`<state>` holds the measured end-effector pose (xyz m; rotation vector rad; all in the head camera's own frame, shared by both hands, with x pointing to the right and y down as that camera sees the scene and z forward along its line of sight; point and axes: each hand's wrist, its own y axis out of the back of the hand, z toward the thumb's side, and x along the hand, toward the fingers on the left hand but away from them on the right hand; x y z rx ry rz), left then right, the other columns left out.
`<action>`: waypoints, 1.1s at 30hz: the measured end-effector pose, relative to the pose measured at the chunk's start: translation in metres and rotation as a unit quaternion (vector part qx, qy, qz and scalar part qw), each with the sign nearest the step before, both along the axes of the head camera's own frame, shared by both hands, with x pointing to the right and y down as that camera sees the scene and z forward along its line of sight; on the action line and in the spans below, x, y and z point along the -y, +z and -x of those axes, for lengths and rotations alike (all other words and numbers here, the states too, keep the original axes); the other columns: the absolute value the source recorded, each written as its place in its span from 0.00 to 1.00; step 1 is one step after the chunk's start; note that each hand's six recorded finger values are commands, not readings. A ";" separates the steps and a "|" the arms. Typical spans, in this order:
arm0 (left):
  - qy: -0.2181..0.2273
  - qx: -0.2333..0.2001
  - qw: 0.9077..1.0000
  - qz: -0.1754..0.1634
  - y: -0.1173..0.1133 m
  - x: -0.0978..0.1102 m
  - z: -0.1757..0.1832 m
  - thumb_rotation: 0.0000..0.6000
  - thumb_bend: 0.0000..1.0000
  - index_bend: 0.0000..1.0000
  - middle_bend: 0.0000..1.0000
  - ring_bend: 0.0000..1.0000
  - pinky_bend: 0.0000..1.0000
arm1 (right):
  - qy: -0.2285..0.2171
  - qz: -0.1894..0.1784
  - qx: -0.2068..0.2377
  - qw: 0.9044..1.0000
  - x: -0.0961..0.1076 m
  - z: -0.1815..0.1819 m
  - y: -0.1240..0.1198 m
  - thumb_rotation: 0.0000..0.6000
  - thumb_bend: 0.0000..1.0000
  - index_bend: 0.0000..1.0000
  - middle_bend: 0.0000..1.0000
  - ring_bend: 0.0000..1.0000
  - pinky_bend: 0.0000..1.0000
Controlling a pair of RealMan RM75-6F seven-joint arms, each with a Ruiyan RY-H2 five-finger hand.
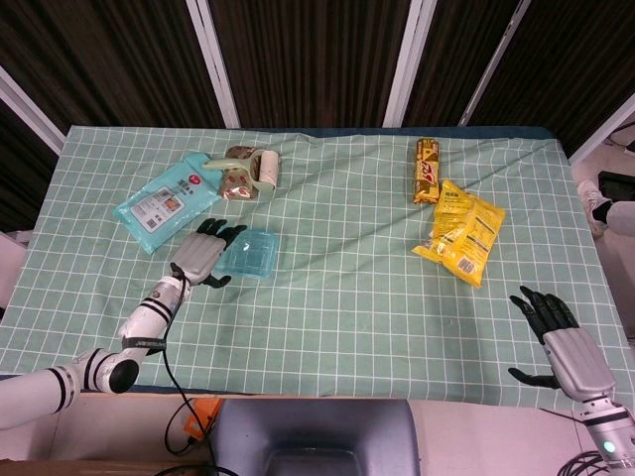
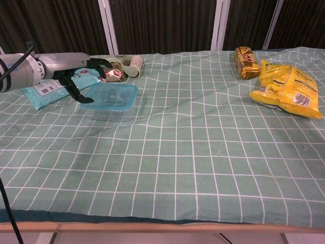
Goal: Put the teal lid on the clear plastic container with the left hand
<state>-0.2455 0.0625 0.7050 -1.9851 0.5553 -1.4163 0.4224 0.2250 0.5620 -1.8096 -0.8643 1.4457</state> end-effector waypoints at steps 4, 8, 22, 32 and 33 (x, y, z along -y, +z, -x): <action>-0.009 0.009 1.000 0.014 0.008 0.005 0.001 1.00 0.39 0.00 0.15 0.00 0.00 | 0.003 -0.002 0.002 1.000 0.001 -0.002 -0.002 1.00 0.18 0.00 0.00 0.00 0.00; -0.014 0.021 0.999 0.024 0.015 0.005 0.004 1.00 0.42 0.00 0.15 0.00 0.00 | 0.006 -0.005 0.004 1.000 0.001 -0.004 -0.004 1.00 0.18 0.00 0.00 0.00 0.00; -0.005 0.045 0.999 0.024 0.029 0.002 0.002 1.00 0.45 0.00 0.15 0.00 0.00 | 0.004 -0.003 0.005 1.000 0.001 -0.003 -0.003 1.00 0.18 0.00 0.00 0.00 0.00; 0.000 0.057 0.998 0.032 0.035 -0.002 0.004 1.00 0.45 0.00 0.15 0.00 0.00 | 0.005 -0.005 0.006 1.000 0.001 -0.003 -0.004 1.00 0.18 0.00 0.00 0.00 0.00; 0.001 0.057 0.998 0.033 0.036 -0.002 0.004 1.00 0.45 0.00 0.15 0.00 0.00 | 0.005 -0.005 0.006 1.000 0.001 -0.003 -0.004 1.00 0.18 0.00 0.00 0.00 0.00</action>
